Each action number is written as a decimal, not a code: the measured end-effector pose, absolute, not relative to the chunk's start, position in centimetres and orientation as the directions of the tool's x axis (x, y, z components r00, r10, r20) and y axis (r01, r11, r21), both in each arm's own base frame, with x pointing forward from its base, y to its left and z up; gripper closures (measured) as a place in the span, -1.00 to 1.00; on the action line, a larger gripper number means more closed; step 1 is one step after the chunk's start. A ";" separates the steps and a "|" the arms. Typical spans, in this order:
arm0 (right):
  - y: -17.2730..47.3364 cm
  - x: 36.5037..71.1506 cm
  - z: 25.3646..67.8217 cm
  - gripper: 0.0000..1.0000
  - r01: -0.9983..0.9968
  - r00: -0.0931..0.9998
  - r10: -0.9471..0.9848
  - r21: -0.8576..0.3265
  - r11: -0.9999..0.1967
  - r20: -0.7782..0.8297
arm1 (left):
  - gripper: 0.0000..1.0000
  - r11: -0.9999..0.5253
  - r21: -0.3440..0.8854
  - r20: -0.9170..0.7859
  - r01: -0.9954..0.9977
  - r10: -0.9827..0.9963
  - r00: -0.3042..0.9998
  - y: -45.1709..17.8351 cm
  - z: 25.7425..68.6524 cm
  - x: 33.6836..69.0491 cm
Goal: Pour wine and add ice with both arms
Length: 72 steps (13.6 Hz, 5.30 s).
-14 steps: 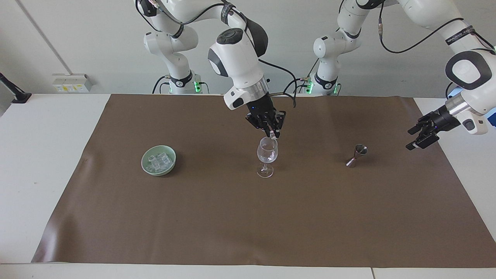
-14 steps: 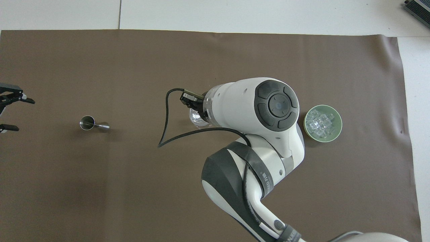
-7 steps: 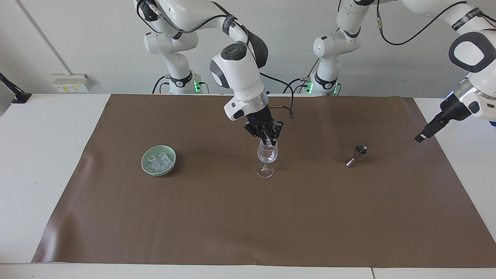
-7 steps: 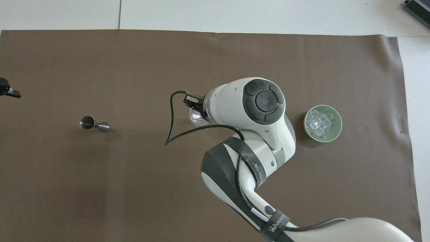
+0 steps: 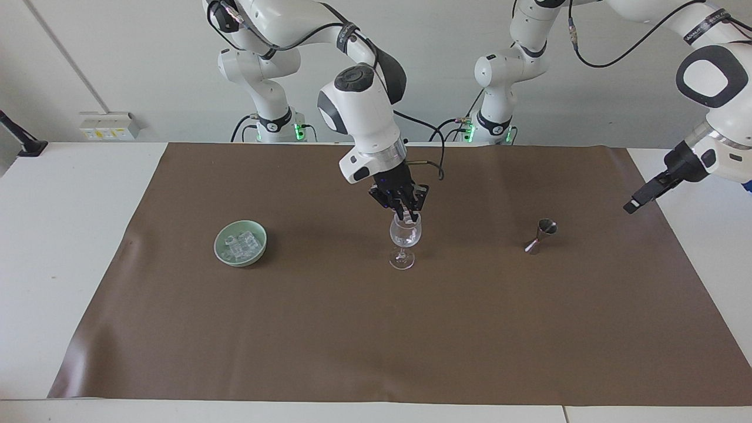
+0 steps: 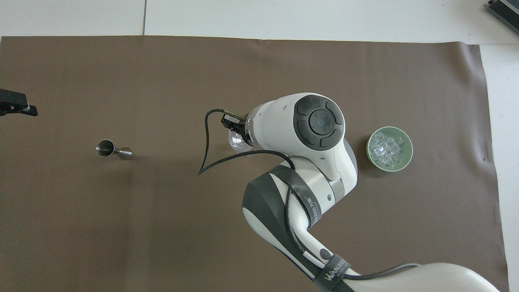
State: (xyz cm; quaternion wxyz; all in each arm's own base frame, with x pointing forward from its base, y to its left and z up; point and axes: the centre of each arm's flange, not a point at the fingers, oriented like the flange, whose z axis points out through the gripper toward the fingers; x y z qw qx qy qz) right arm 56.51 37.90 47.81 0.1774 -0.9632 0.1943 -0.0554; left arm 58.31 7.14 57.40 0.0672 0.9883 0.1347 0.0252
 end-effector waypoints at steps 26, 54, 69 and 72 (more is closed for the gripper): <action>8.6 53.1 62.9 -1.00 -0.201 0.979 -0.201 -0.006 -0.980 0.040 | -1.00 -0.999 0.007 -0.026 -0.048 -0.049 0.998 -1.9 63.6 50.8; 2.3 52.1 63.8 -1.00 -0.193 0.980 -0.194 0.028 -0.981 -0.051 | -1.00 -0.999 0.019 -0.044 -0.028 -0.028 0.999 -1.0 64.1 49.9; 2.3 52.1 63.8 -1.00 -0.193 0.980 -0.194 0.028 -0.981 -0.051 | -1.00 -0.999 0.018 -0.044 -0.029 -0.030 0.999 -1.1 64.1 49.9; 2.3 52.1 63.8 -1.00 -0.193 0.980 -0.194 0.028 -0.981 -0.051 | -1.00 -0.999 0.018 -0.044 -0.029 -0.030 0.999 -1.1 64.1 49.9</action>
